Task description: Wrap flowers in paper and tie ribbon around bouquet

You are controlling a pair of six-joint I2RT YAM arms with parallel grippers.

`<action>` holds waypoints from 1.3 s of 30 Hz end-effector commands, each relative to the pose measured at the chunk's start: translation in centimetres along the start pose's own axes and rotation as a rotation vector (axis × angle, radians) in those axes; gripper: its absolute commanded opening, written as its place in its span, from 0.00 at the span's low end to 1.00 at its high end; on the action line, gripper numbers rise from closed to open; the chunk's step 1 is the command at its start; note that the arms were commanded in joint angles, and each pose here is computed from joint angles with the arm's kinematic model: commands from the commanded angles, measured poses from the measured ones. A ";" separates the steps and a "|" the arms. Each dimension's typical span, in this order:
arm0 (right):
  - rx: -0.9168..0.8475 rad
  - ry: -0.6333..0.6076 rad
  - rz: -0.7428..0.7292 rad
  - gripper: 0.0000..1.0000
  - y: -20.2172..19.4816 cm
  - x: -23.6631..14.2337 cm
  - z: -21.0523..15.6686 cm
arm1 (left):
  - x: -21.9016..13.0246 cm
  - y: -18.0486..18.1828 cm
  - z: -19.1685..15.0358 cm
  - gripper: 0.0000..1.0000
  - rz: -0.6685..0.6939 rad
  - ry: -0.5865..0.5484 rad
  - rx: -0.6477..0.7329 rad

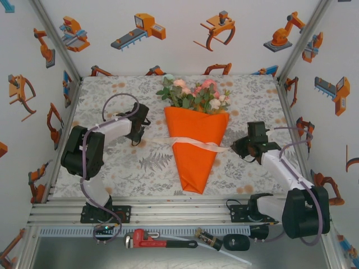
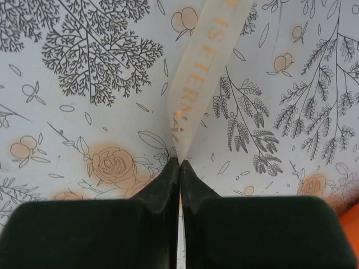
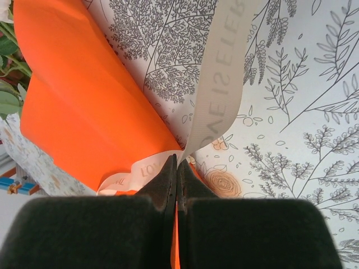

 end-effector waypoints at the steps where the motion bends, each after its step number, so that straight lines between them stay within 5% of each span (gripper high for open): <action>1: -0.056 -0.083 0.021 0.00 1.0 -1.1 1.6 | 0.5 1.6 0.2 0.00 0.006 0.020 0.019; 16: -0.052 -0.192 -0.038 0.00 0.1 -0.5 8.9 | -1.0 7.5 6.5 0.00 0.031 -0.111 -0.056; 26: 0.124 -0.253 -0.186 0.00 -5.5 0.2 14.7 | -0.2 11.5 9.7 0.00 0.102 -0.137 -0.064; 39: 0.381 -0.466 -0.158 0.00 -9.6 -3.7 20.4 | 0.5 18.8 13.5 0.00 0.204 -0.171 -0.262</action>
Point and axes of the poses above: each hand's point on the last joint's axis, 136 mm out from that joint toward the fingers, its own x axis out along the fingers, its own y axis along the line the jaws close on, z = x × y, the point moved 1 cm from there along -x, back along the fingers, and after that the axes turned 12 degrees about x, right-handed, at the moved point
